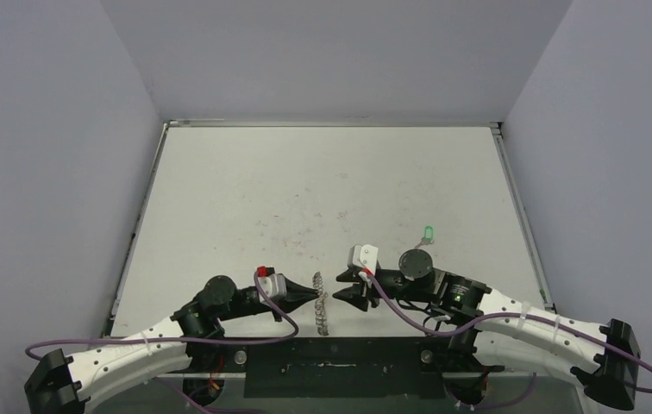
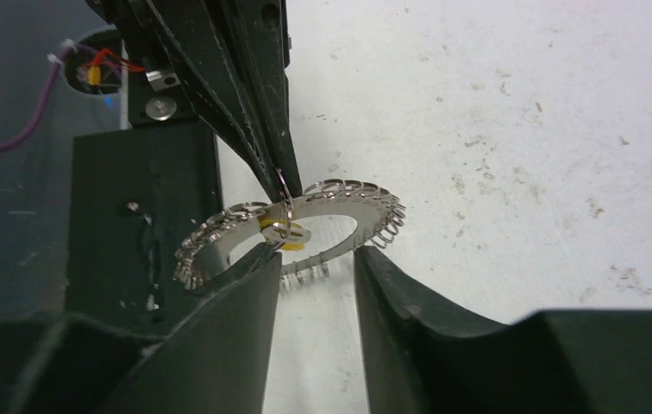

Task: Put the keys on the keyring

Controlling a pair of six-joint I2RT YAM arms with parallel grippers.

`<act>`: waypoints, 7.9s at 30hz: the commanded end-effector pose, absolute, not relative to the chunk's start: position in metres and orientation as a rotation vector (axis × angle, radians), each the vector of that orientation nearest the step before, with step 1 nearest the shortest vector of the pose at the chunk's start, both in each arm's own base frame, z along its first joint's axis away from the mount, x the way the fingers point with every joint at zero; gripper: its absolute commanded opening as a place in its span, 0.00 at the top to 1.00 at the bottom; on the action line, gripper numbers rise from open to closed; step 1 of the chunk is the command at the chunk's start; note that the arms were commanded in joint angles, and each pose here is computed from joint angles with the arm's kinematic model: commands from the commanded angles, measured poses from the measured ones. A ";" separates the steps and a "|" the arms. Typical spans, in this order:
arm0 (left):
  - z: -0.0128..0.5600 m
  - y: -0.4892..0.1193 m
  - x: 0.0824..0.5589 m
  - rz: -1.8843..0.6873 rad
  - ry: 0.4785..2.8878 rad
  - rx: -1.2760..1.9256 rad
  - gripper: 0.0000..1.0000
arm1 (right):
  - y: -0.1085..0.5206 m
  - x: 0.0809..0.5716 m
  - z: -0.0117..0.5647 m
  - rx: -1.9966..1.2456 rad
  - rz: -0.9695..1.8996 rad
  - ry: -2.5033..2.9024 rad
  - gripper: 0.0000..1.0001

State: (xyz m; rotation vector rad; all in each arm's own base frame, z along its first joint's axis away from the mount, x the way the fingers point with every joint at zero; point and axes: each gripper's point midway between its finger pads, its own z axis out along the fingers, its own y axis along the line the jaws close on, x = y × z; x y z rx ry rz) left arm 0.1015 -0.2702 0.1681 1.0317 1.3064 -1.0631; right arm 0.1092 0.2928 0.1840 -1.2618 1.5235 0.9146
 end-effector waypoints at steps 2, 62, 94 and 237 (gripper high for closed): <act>0.189 -0.273 0.095 -1.088 1.212 1.043 1.00 | 0.315 0.110 0.215 -1.287 0.960 1.318 0.68; 0.191 -0.274 0.094 -1.095 1.204 1.049 1.00 | 0.323 0.108 0.192 -1.325 0.977 1.310 0.64; 0.192 -0.273 0.094 -1.094 1.204 1.047 1.00 | 0.327 0.115 0.176 -1.299 0.968 1.394 0.95; 0.195 -0.278 0.092 -1.125 1.096 1.015 1.00 | 0.309 0.105 0.199 -1.263 1.207 1.558 0.46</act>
